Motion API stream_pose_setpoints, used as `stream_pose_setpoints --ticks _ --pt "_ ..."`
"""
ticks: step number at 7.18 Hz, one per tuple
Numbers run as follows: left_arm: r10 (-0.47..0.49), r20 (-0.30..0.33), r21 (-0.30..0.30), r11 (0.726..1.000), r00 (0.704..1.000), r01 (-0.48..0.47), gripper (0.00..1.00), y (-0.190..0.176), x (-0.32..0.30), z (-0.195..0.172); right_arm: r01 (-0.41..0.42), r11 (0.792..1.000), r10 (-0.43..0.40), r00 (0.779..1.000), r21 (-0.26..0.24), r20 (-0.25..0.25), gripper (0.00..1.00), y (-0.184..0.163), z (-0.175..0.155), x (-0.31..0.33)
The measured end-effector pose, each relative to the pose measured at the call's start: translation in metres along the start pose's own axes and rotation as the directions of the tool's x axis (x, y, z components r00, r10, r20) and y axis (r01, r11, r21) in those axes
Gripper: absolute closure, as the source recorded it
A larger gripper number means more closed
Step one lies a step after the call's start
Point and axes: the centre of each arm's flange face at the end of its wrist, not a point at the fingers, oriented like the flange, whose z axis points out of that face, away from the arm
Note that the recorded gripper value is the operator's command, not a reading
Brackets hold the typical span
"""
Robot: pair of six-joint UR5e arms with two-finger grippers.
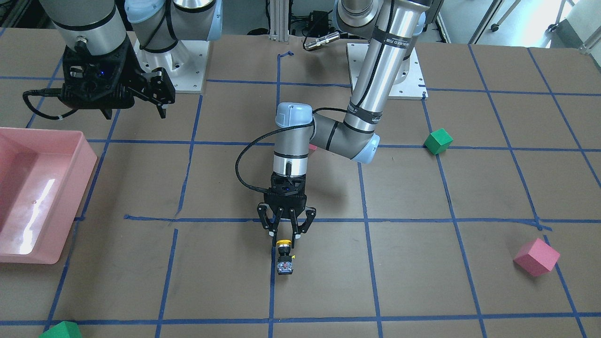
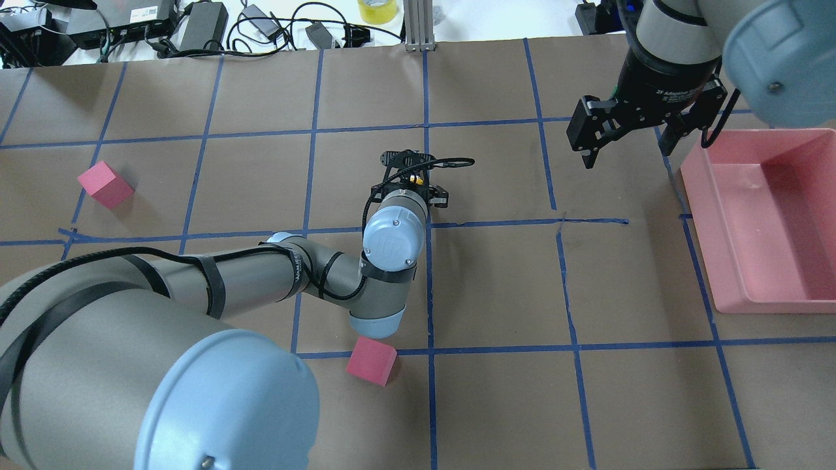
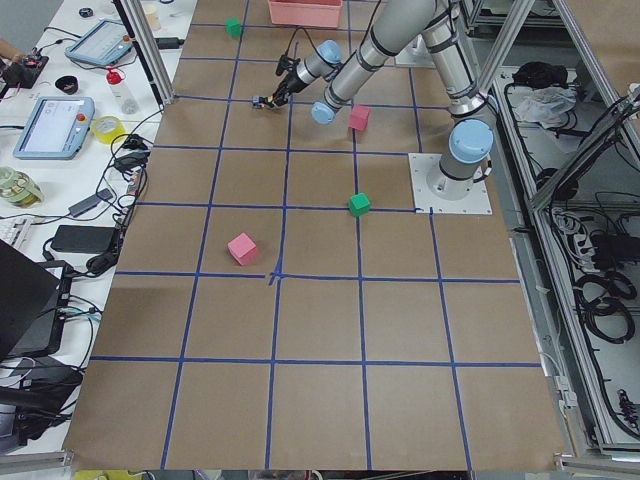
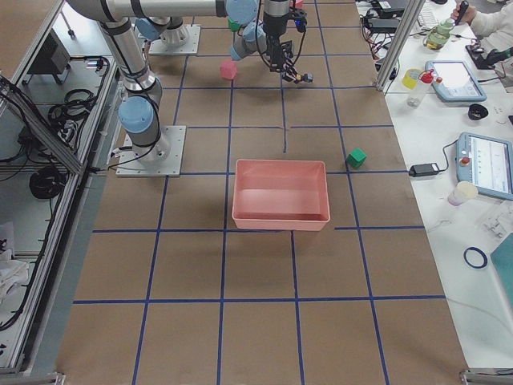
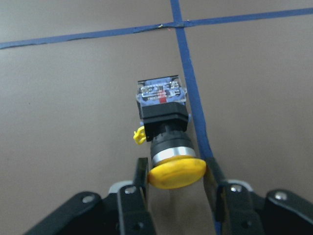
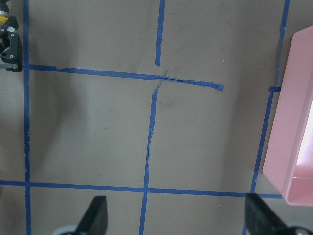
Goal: Align button upright
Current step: 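Grasp the button body with the left gripper and lift it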
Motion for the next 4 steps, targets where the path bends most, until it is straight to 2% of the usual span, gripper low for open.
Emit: stream_pose_setpoints --ticks 1,2,4 --pt "-0.003 0.008 -0.019 1.000 1.000 0.003 1.00 -0.020 -0.003 -0.006 0.003 1.000 -0.003 1.000 0.000 0.001 0.00 0.000 0.000 0.000" --pt "-0.006 0.021 -0.067 0.998 1.000 0.008 1.00 -0.044 -0.007 -0.013 0.004 1.000 -0.004 1.000 0.000 0.001 0.00 0.000 0.000 0.000" --pt "-0.071 -0.003 -0.216 0.974 0.997 0.069 1.00 -0.092 -0.013 -0.039 0.004 1.000 -0.004 1.000 0.000 0.000 0.00 0.000 0.000 0.000"
